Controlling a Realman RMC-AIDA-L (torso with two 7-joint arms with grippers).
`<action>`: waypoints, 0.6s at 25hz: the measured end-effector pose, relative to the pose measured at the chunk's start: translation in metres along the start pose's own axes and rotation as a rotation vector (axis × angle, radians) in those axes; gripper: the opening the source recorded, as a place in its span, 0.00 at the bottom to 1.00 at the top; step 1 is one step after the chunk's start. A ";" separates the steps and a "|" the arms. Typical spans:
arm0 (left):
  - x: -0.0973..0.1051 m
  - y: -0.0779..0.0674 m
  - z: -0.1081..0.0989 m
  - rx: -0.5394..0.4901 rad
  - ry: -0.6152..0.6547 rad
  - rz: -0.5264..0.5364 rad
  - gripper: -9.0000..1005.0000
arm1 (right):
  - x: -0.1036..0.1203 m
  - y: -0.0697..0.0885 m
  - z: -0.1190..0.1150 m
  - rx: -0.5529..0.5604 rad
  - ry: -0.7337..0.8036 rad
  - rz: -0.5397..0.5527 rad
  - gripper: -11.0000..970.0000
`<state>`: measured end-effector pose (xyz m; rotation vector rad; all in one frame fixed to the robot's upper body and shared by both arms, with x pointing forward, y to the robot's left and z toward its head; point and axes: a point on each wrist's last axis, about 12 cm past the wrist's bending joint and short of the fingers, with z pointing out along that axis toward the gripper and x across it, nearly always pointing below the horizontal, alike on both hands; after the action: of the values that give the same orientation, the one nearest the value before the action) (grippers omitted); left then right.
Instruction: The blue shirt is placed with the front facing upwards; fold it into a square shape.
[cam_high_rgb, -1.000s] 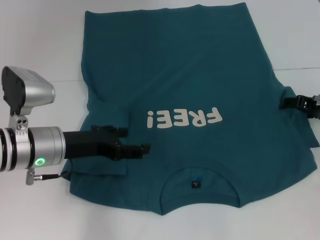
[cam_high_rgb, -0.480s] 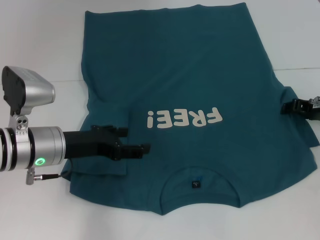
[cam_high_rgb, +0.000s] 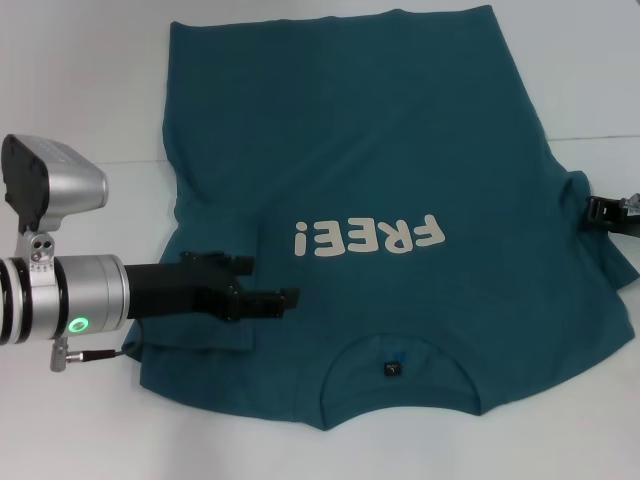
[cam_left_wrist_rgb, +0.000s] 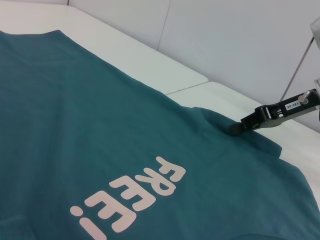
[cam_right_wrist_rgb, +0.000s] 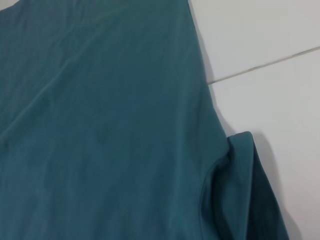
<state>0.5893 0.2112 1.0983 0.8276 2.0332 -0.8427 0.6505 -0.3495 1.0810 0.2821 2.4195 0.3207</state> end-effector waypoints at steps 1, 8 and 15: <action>0.000 0.000 0.000 0.000 0.000 -0.001 0.90 | 0.000 -0.001 0.000 0.000 -0.001 0.000 0.15; 0.001 0.000 -0.001 -0.004 -0.003 -0.005 0.90 | 0.002 -0.007 -0.003 0.005 -0.006 0.002 0.06; 0.001 0.001 -0.001 -0.005 -0.004 -0.006 0.90 | -0.003 -0.015 -0.012 -0.001 -0.024 0.007 0.02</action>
<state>0.5890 0.2122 1.0976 0.8164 2.0344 -0.8414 0.6435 -0.3660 1.0870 0.2920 2.3957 0.3198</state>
